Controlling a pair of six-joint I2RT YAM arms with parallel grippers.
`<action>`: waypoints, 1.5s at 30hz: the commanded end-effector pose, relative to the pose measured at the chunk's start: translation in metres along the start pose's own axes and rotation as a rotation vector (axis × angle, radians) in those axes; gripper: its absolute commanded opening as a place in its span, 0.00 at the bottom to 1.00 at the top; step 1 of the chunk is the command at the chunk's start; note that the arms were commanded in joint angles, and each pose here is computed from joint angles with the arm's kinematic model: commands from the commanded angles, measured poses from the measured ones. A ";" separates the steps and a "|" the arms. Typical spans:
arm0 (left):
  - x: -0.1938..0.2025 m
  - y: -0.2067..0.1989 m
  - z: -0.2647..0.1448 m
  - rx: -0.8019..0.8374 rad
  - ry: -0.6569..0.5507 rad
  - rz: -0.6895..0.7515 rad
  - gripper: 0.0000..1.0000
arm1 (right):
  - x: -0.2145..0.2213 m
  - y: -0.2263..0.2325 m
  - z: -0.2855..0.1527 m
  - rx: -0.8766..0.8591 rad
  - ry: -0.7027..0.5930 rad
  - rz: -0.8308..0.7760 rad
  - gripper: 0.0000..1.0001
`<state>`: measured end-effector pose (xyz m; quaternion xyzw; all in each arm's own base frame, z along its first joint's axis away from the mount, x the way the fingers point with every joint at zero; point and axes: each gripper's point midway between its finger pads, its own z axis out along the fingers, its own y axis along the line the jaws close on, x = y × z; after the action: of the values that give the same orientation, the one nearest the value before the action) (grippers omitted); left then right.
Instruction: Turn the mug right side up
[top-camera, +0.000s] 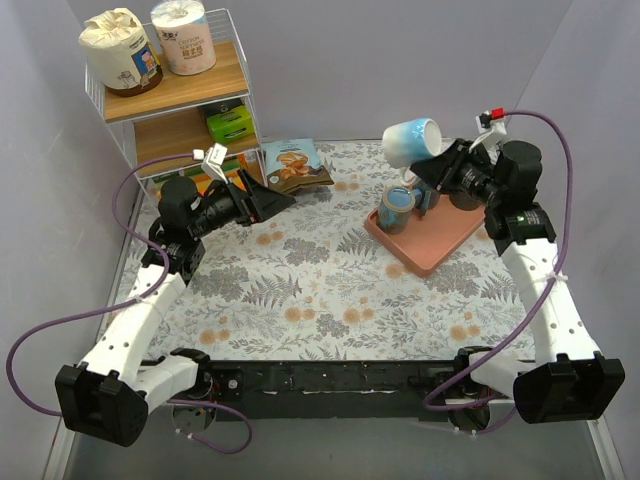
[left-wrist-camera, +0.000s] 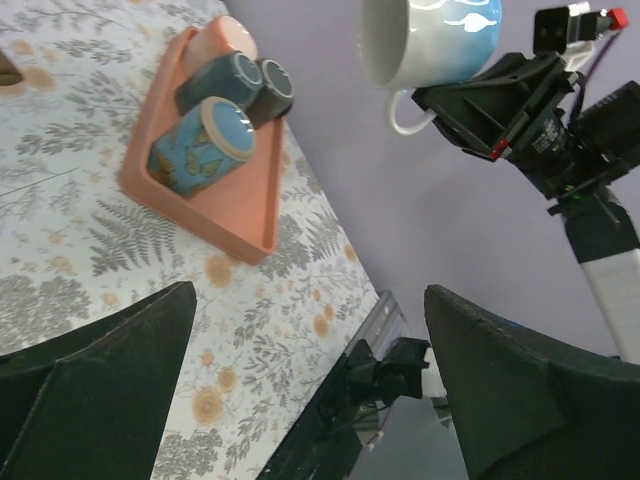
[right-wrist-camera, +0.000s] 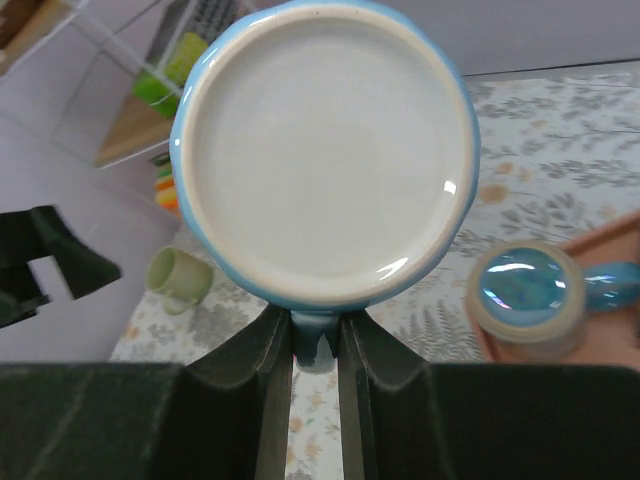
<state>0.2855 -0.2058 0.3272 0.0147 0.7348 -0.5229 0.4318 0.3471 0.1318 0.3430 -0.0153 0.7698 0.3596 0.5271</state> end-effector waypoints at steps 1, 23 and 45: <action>0.006 -0.040 0.009 0.177 0.018 -0.009 0.98 | -0.032 0.112 -0.013 -0.421 -0.159 -0.032 0.01; -0.011 -0.078 0.027 0.327 -0.228 -0.081 0.91 | 0.013 0.250 0.012 -0.873 -0.065 0.320 0.01; 0.001 -0.083 0.010 0.366 -0.216 -0.080 0.72 | 0.026 0.260 0.015 -0.888 -0.032 0.342 0.01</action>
<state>0.2623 -0.2535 0.3810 -0.0055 0.5904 -0.6555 0.4708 0.2590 0.3526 0.3920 -0.0683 0.6147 0.6992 0.3586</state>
